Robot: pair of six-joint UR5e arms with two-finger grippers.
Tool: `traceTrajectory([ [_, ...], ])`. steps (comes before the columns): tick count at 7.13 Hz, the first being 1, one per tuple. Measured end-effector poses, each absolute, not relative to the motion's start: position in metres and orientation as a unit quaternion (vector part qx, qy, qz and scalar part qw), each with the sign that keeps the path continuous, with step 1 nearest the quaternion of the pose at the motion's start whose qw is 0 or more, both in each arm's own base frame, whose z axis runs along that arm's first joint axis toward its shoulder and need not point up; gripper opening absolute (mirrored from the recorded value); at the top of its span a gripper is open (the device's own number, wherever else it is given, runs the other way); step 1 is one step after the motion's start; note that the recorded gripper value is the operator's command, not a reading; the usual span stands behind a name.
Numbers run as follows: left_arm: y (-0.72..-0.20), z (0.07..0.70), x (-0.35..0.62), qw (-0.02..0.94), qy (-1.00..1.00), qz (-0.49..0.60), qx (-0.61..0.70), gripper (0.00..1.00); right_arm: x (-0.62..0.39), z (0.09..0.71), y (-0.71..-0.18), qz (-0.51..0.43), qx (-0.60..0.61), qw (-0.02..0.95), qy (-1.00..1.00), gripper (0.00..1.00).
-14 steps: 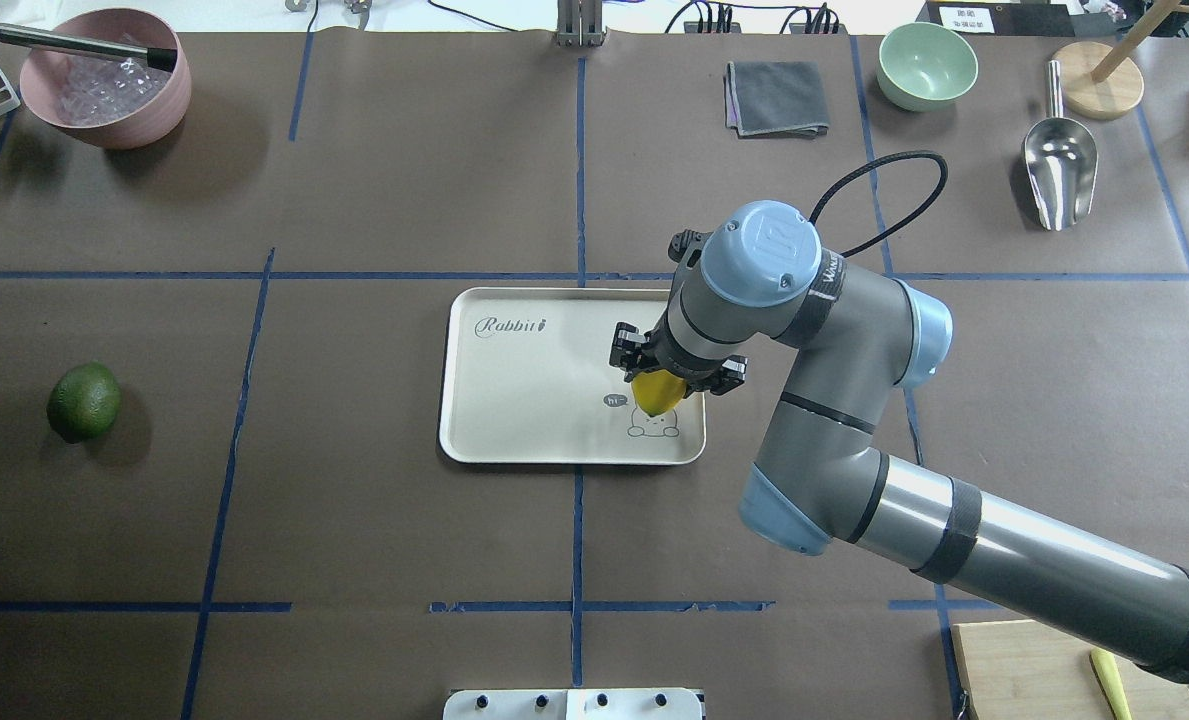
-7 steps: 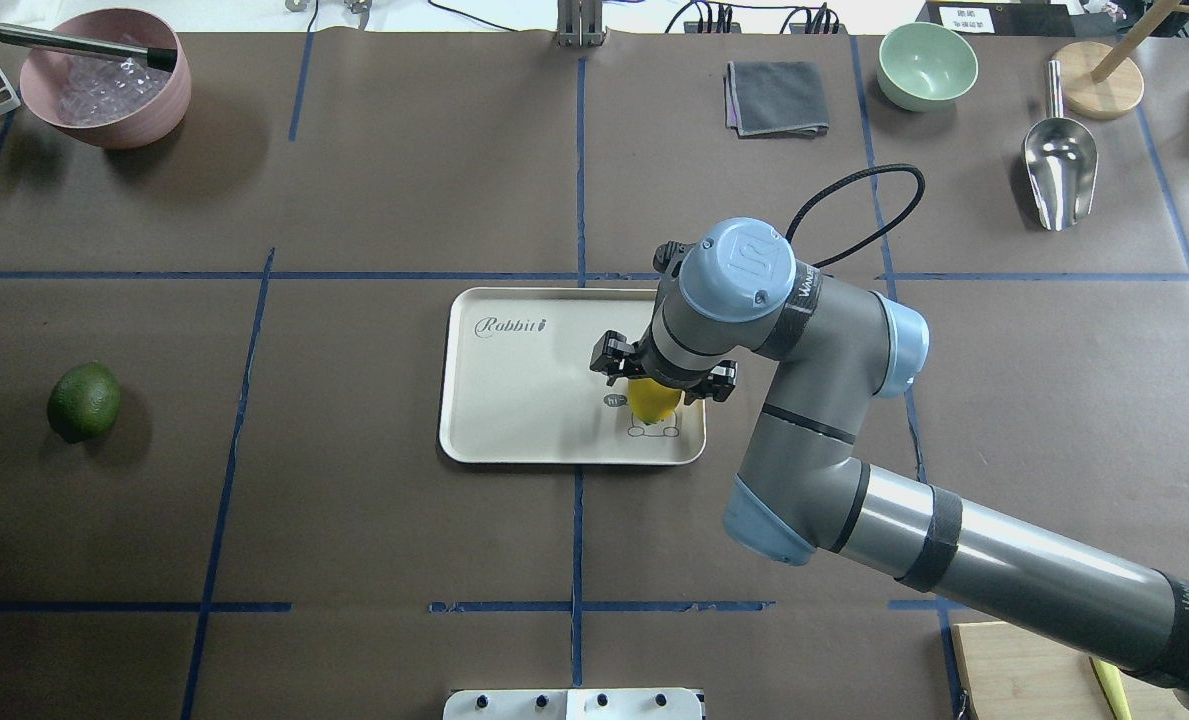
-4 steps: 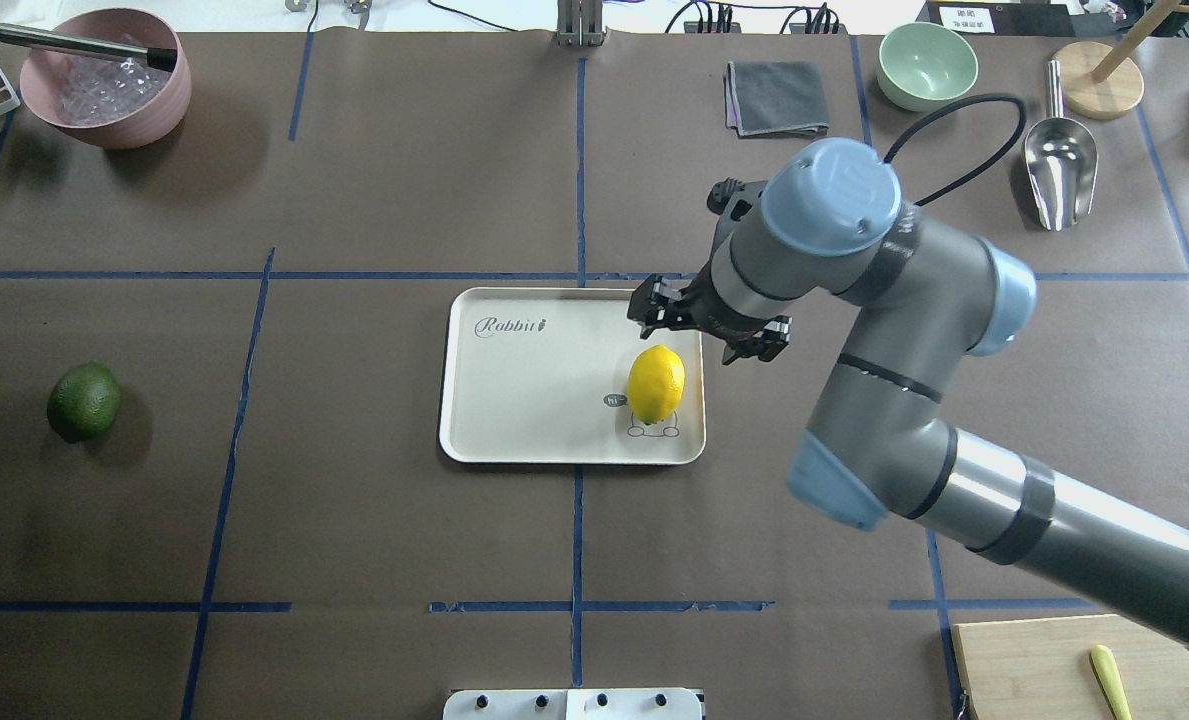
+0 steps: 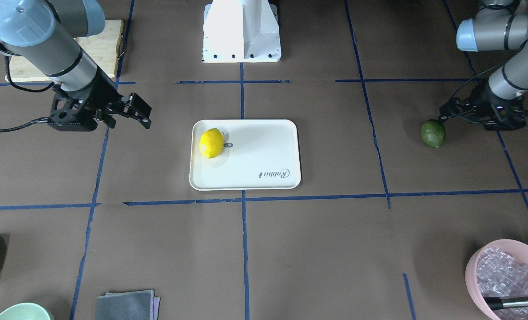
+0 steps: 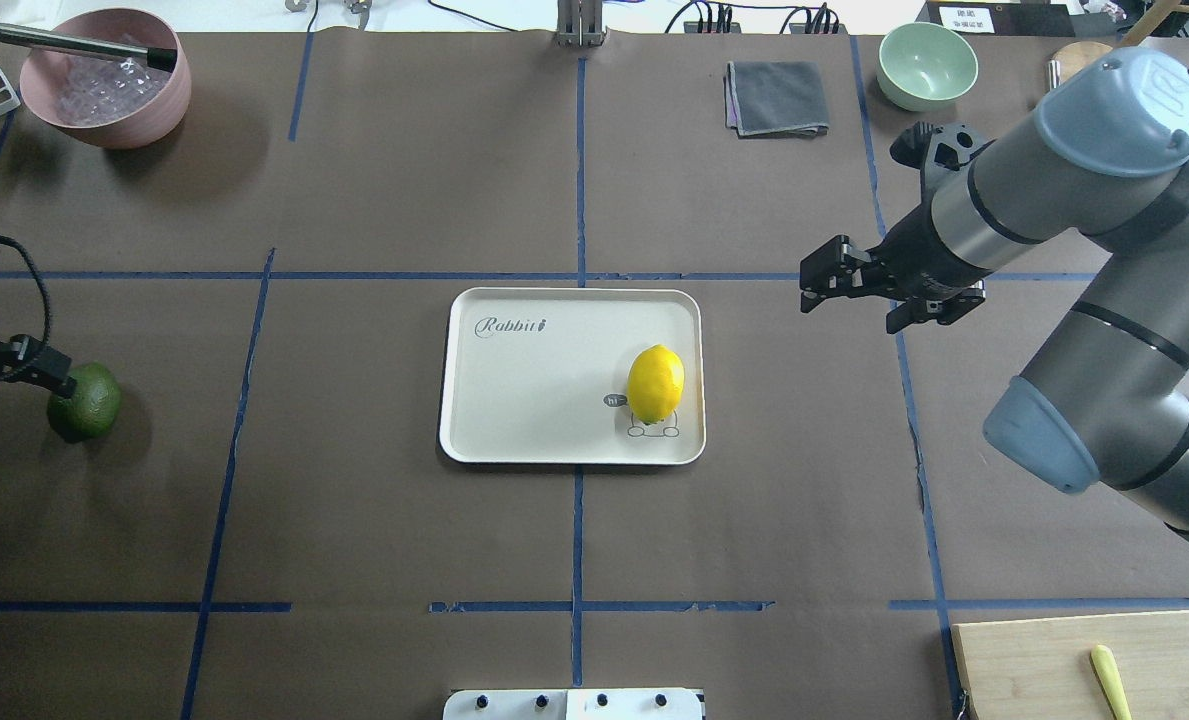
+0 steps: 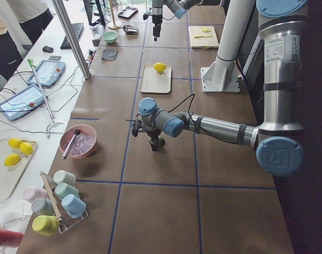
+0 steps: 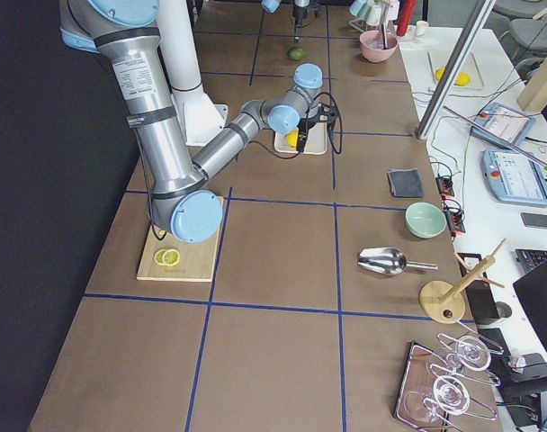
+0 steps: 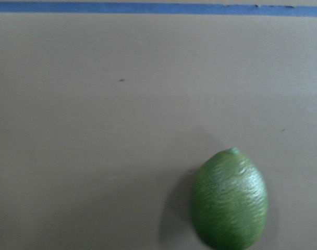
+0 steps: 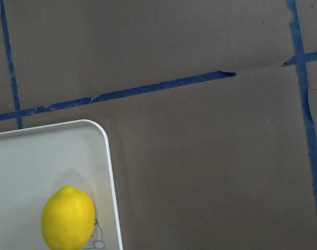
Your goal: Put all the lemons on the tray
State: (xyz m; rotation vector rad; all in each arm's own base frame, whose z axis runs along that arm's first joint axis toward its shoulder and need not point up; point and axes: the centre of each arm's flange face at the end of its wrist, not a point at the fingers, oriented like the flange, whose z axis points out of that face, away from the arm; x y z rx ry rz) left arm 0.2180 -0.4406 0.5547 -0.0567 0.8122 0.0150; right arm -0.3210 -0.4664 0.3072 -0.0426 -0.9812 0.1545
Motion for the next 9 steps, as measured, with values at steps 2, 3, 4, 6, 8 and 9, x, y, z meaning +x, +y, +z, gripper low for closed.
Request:
traceTrajectory([
  [2, -0.438, 0.555, 0.250, 0.923, 0.383, 0.010, -0.019, 1.00, -0.313, 0.319, -0.467, 0.067, -0.019, 0.882, -0.466, 1.00],
  [3, -0.438, 0.560, 0.257, 0.926, 0.378, 0.013, -0.020, 1.00, -0.312, 0.321, -0.467, 0.067, -0.019, 0.883, -0.465, 1.00],
  [4, -0.438, 0.564, 0.263, 0.928, 0.371, 0.016, -0.019, 1.00, -0.311, 0.322, -0.466, 0.067, -0.019, 0.883, -0.464, 1.00],
  [6, -0.438, 0.570, 0.271, 0.932, 0.361, 0.019, -0.018, 0.73, -0.311, 0.322, -0.466, 0.067, -0.019, 0.883, -0.464, 1.00],
  [8, -0.438, 0.570, 0.273, 0.933, 0.360, 0.018, -0.018, 0.00, -0.310, 0.325, -0.465, 0.068, -0.020, 0.884, -0.462, 1.00],
  [9, -0.442, 0.564, 0.276, 0.931, 0.363, 0.018, -0.015, 0.00, -0.310, 0.326, -0.465, 0.069, -0.020, 0.884, -0.461, 1.00],
])
